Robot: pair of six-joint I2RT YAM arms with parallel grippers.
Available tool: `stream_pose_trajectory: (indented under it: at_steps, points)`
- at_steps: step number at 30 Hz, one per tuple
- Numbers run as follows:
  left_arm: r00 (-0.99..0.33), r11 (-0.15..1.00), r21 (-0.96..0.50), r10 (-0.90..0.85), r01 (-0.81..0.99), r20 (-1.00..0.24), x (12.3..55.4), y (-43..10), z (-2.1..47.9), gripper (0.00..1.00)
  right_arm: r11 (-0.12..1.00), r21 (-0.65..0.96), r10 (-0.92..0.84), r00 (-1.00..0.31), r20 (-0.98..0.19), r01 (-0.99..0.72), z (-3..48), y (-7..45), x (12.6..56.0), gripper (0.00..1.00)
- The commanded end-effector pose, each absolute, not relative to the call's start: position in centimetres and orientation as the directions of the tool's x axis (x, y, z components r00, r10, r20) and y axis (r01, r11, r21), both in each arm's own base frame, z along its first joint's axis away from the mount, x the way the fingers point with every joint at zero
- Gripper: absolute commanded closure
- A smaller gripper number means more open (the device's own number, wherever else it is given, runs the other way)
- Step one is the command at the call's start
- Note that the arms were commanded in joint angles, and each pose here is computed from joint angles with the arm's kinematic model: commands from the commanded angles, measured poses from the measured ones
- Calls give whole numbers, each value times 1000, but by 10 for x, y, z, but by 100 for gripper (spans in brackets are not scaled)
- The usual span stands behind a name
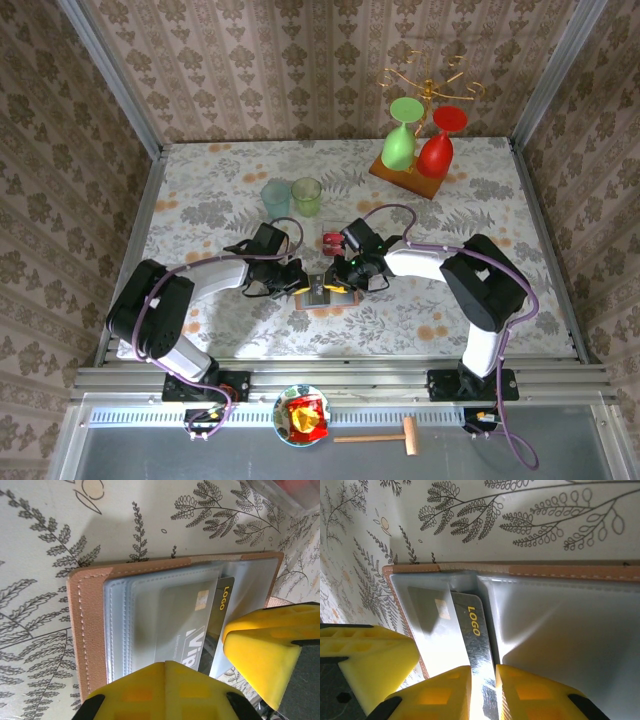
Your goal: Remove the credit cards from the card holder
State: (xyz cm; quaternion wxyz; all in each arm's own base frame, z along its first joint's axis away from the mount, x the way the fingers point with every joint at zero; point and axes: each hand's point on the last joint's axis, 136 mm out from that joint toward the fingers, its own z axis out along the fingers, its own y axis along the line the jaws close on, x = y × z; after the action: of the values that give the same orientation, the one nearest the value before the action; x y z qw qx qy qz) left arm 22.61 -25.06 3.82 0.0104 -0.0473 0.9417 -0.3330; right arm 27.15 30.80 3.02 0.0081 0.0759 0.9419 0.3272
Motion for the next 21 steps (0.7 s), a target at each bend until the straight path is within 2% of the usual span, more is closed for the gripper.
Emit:
stream_pose_trajectory:
  at_steps: [1,14,21]
  points:
    - [-996,802,-592,-77,-83,36,218,-244,26,97,771,619,135,-989,68,148,19,307,265,80]
    - [-996,805,-587,-62,-86,62,216,-245,17,97,755,637,128,-988,87,154,17,311,263,81]
    - [-996,805,-587,-63,-86,59,216,-245,18,97,755,638,135,-988,77,153,18,309,264,85]
